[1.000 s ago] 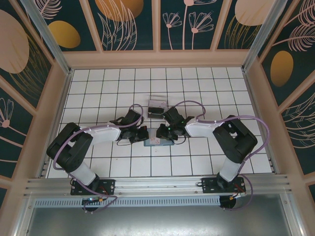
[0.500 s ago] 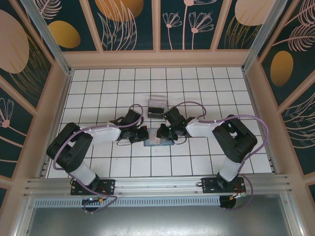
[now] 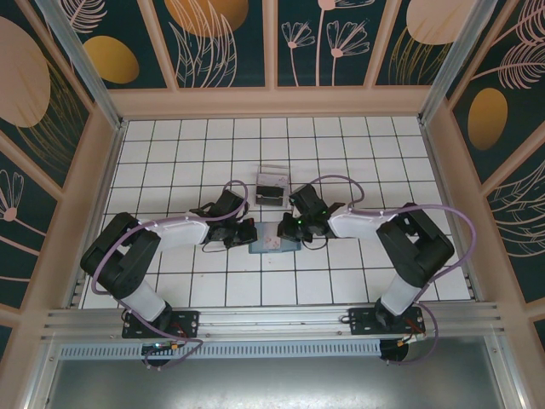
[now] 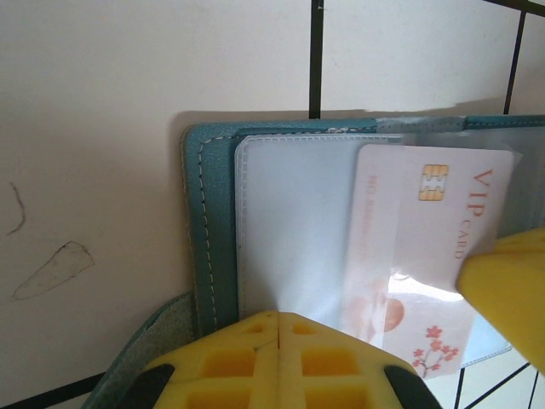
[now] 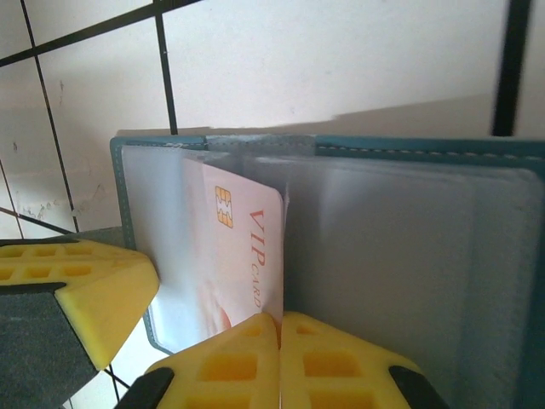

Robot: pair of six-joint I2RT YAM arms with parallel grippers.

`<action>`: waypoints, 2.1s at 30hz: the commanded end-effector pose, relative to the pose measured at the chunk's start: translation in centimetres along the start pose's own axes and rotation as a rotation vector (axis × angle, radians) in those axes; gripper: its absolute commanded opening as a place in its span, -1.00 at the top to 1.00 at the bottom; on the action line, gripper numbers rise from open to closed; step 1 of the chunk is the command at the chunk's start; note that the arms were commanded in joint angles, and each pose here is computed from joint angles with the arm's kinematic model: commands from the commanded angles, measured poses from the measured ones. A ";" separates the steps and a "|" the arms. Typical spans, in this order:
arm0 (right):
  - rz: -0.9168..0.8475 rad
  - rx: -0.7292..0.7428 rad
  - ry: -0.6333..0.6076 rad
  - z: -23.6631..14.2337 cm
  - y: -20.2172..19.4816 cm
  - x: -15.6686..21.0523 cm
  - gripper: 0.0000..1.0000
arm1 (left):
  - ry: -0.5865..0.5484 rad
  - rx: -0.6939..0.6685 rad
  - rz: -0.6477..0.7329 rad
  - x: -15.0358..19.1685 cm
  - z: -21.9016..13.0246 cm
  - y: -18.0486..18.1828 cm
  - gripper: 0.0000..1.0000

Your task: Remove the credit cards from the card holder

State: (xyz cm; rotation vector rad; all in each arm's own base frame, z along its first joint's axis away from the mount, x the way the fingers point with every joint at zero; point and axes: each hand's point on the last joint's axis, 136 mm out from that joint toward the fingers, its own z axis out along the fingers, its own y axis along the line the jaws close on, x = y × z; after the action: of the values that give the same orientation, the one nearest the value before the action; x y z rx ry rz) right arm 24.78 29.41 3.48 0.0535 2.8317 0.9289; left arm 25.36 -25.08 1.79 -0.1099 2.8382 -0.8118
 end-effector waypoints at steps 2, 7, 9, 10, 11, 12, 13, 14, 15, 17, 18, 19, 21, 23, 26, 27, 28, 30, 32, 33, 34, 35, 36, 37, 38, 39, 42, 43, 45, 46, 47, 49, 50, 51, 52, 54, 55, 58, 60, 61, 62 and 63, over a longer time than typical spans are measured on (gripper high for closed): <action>0.013 0.078 -0.036 -1.5 -2.0 -0.4 0.90 | 0.025 -0.130 -0.011 1.1 0.0 3.1 0.90; 0.003 0.105 -0.067 -2.8 -2.3 -1.1 0.93 | 0.023 -0.142 -0.003 1.0 -0.2 3.2 0.90; -0.004 0.119 -0.080 -3.4 -2.3 -1.4 0.95 | 0.019 -0.150 0.002 0.9 -0.3 3.2 0.90; -0.008 0.122 -0.083 -3.6 -2.3 -1.5 0.95 | 0.019 -0.156 0.004 0.9 -0.3 3.3 0.89; -0.011 0.125 -0.090 -3.9 -2.3 -1.7 0.96 | 0.014 -0.159 0.006 0.7 -0.4 3.3 0.89; -0.013 0.129 -0.092 -4.1 -2.3 -1.7 0.96 | 0.012 -0.162 0.007 0.7 -0.5 3.3 0.89; -0.016 0.132 -0.096 -4.3 -2.3 -1.8 0.97 | 0.010 -0.165 0.011 0.7 -0.5 3.3 0.89; -0.019 0.135 -0.100 -4.5 -2.3 -1.9 0.98 | 0.010 -0.168 0.012 0.6 -0.5 3.4 0.89; -0.022 0.140 -0.103 -4.6 -2.3 -2.0 0.98 | 0.008 -0.171 0.010 0.6 -0.6 3.5 0.89; -0.028 0.152 -0.111 -4.9 -2.3 -2.3 1.00 | 0.007 -0.175 0.012 0.5 -0.7 3.6 0.89; -0.031 0.157 -0.113 -5.1 -2.3 -2.3 1.00 | 0.006 -0.178 0.011 0.5 -0.8 3.7 0.89; -0.034 0.163 -0.115 -5.2 -2.4 -2.4 1.00 | 0.003 -0.182 0.011 0.4 -0.9 3.8 0.89; -0.042 0.172 -0.122 -5.5 -2.3 -2.6 1.00 | -0.002 -0.187 0.013 0.3 -1.2 3.9 0.89; -0.047 0.188 -0.126 -5.8 -2.4 -2.8 1.00 | -0.007 -0.189 0.015 0.2 -1.4 4.0 0.89; -0.057 0.215 -0.137 -6.2 -2.6 -3.1 1.00 | -0.012 -0.189 0.016 0.0 -1.6 3.9 0.88; -0.060 0.219 -0.139 -6.4 -2.6 -3.2 1.00 | -0.012 -0.187 0.016 0.0 -1.7 3.8 0.88; -0.063 0.219 -0.144 -6.6 -2.5 -3.4 1.00 | -0.013 -0.183 0.016 -0.1 -1.7 3.7 0.88; -0.075 0.211 -0.159 -7.1 -1.9 -3.8 1.00 | -0.016 -0.173 0.020 -0.2 -1.8 3.4 0.87; -0.091 0.206 -0.175 -7.6 -1.4 -4.4 1.00 | -0.026 -0.155 0.028 -0.5 -2.0 2.8 0.85; -0.102 0.205 -0.180 -7.8 -1.1 -4.6 1.00 | -0.031 -0.147 0.030 -0.6 -2.2 2.6 0.84; -0.120 0.204 -0.185 -8.0 -0.8 -4.9 1.00 | -0.035 -0.141 0.033 -0.8 -2.3 2.4 0.83; -0.145 0.205 -0.189 -8.2 -0.6 -5.1 1.00 | -0.041 -0.134 0.036 -1.0 -2.4 2.1 0.83; -0.172 0.203 -0.190 -8.3 -0.3 -5.4 1.00 | -0.044 -0.130 0.039 -1.0 -2.5 2.0 0.81; -0.216 0.195 -0.181 -8.4 0.2 -5.5 1.00 | -0.049 -0.126 0.039 -1.2 -2.7 1.8 0.79; -0.271 0.180 -0.169 -8.5 0.9 -5.6 1.00 | -0.052 -0.121 0.041 -1.3 -2.7 1.6 0.78; -0.323 0.163 -0.157 -8.6 1.5 -5.6 1.00 | -0.055 -0.116 0.042 -1.4 -2.9 1.4 0.77; -0.497 0.133 -0.132 -9.0 2.9 -5.6 1.00 | -0.066 -0.106 0.044 -1.6 -3.2 1.0 0.74; -0.552 0.136 -0.124 -9.0 3.1 -5.7 1.00 | -0.067 -0.106 0.045 -1.6 -3.2 1.0 0.72; -0.656 0.141 -0.105 -9.2 3.6 -5.9 1.00 | -0.070 -0.103 0.047 -1.6 -3.2 1.0 0.71; -0.712 0.146 -0.089 -9.1 3.9 -6.1 0.99 | -0.071 -0.103 0.045 -1.6 -3.3 1.0 0.69; -0.764 0.153 -0.075 -9.1 4.1 -6.3 0.98 | -0.072 -0.103 0.044 -1.6 -3.3 1.0 0.68; -0.872 0.174 -0.045 -8.9 4.3 -6.8 0.97 | -0.074 -0.099 0.048 -1.7 -3.3 0.9 0.68; -0.929 0.186 -0.032 -8.8 4.4 -7.2 0.97 | -0.073 -0.099 0.052 -1.7 -3.4 0.9 0.68; -0.990 0.190 -0.020 -8.7 4.6 -7.4 0.98 | -0.074 -0.098 0.053 -1.7 -3.4 0.8 0.68; -1.063 0.192 -0.009 -8.6 4.7 -7.6 1.00 | -0.077 -0.098 0.055 -1.8 -3.5 0.7 0.68; -1.192 0.195 0.018 -8.4 5.1 -7.7 1.00 | -0.080 -0.100 0.058 -1.8 -3.6 0.7 0.68; -1.250 0.207 0.030 -8.4 5.1 -8.0 1.00 | -0.083 -0.100 0.059 -1.8 -3.7 0.8 0.68; -1.388 0.262 0.063 -8.5 4.9 -9.0 1.00 | -0.086 -0.102 0.056 -1.9 -3.6 0.9 0.68; -1.450 0.301 0.087 -8.4 4.7 -9.7 1.00 | -0.088 -0.099 0.057 -1.9 -3.6 0.8 0.68; -1.475 0.316 0.105 -8.3 4.5 -10.1 1.00 | -0.090 -0.098 0.058 -2.0 -3.7 0.7 0.68; -1.493 0.323 0.116 -8.3 4.6 -10.3 1.00 | -0.092 -0.099 0.059 -2.1 -3.7 0.7 0.68; -1.511 0.326 0.131 -8.2 4.6 -10.6 1.00 | -0.094 -0.099 0.061 -2.1 -3.7 0.6 0.68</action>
State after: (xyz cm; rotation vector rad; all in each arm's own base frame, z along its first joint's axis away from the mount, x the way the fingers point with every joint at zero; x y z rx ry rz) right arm 33.34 28.32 14.37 -1.5829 2.1403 0.1912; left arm 25.95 -22.44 3.76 -0.0975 2.8118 -0.6492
